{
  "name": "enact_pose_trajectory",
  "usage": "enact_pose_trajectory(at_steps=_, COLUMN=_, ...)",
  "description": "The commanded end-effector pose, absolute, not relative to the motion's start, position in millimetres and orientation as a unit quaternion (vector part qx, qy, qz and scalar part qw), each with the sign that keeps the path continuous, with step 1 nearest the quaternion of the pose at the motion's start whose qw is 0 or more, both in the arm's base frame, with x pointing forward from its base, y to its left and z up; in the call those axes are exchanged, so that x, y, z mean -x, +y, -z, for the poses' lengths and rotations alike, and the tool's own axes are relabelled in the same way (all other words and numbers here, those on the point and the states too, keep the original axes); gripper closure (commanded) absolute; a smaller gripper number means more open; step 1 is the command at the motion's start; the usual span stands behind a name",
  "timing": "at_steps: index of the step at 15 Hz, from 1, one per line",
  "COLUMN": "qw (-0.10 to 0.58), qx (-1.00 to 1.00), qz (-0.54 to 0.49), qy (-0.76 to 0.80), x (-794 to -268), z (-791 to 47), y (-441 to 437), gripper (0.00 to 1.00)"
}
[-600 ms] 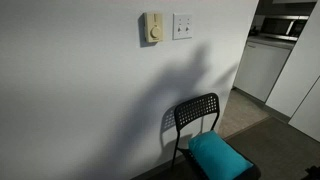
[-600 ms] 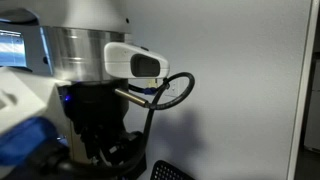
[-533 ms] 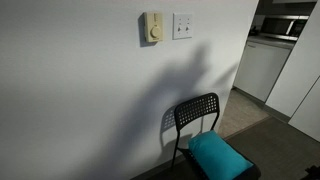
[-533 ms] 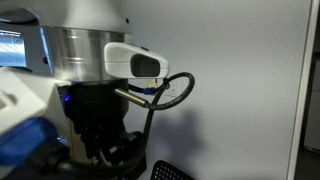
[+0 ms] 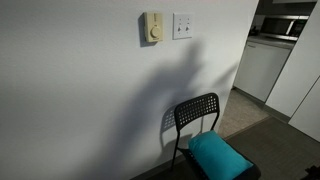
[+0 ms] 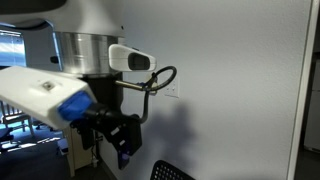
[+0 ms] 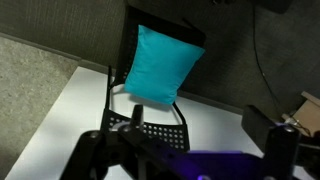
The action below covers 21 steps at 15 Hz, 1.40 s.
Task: Flip the switch on the wall.
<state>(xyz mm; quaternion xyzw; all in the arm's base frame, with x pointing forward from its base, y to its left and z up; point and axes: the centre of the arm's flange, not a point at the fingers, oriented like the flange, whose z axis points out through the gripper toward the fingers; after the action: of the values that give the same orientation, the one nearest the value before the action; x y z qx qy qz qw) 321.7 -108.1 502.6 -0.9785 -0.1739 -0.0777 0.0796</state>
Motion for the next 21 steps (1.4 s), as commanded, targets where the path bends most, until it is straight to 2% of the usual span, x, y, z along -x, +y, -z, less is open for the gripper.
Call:
enact_pose_trajectory(at_steps=1, qw=0.063, qx=0.961, qz=0.078, qy=-0.26, x=-341.0, z=-511.9, y=-76.6, gripper=0.0)
enact_pose_trajectory(at_steps=8, qw=-0.003, qx=0.899, qz=0.072, qy=-0.431, x=-362.3, z=-532.8, y=-13.4, gripper=0.0)
enact_pose_trajectory(at_steps=9, qw=0.021, qx=0.916, qz=0.075, qy=-0.394, x=-348.0, z=-527.2, y=-14.6, gripper=0.0)
enact_pose_trajectory(at_steps=14, qw=0.005, qx=0.904, qz=0.072, qy=-0.421, x=-352.3, z=-531.8, y=-7.8, gripper=0.0)
enact_pose_trajectory(at_steps=21, qw=0.005, qx=0.89, qz=0.065, qy=-0.452, x=-399.1, z=-546.7, y=12.5, gripper=0.0)
